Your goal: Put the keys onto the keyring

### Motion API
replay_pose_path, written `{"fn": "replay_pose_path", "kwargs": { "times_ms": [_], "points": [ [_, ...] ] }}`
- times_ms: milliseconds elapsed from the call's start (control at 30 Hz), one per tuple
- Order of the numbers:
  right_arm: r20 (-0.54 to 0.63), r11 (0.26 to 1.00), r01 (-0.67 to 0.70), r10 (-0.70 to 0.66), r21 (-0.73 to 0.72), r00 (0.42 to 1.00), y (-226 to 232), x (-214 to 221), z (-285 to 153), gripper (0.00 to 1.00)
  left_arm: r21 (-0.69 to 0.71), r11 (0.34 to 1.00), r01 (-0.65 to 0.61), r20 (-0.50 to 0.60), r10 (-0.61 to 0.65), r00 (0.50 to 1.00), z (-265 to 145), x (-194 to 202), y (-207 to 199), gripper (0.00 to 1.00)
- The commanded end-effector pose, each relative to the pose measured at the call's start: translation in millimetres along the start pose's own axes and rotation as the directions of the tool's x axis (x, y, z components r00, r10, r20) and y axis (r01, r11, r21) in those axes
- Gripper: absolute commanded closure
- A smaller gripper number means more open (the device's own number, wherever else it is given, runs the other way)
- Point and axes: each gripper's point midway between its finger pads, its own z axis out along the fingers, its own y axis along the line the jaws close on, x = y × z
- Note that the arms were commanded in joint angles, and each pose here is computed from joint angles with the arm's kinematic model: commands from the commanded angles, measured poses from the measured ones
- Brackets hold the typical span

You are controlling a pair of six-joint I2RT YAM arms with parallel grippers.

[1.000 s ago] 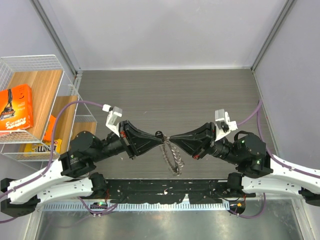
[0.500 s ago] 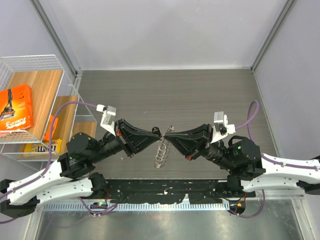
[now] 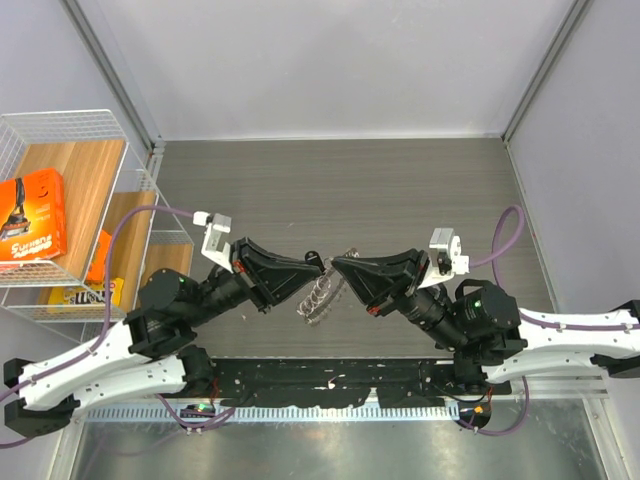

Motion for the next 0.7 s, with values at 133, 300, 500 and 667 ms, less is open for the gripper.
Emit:
{"fn": "replay_pose_path", "kwargs": {
  "times_ms": [133, 300, 500, 667],
  "points": [
    [0.135, 0.995, -0.045, 0.033, 0.084, 0.99, -14, -43, -3, 0.94, -0.058, 0.998, -0.029, 0.094, 0.035, 0.995, -14, -16, 12, 0.93],
    [0.107, 0.992, -0.042, 0.029, 0.118, 0.994, -19, -36, -2, 0.94, -0.114, 0.993, -0.042, 0.115, 0.056, 0.992, -19, -16, 25, 0.67],
    [0.078, 0.987, -0.034, 0.022, 0.156, 0.997, -26, -26, -3, 0.94, -0.176, 0.983, -0.059, 0.102, 0.078, 0.992, -21, -10, 39, 0.52],
    [0.043, 0.975, -0.016, 0.007, 0.221, 0.999, -37, -17, -6, 0.94, -0.253, 0.965, -0.064, 0.097, 0.092, 0.991, -28, -5, 57, 0.49]
  ]
}}
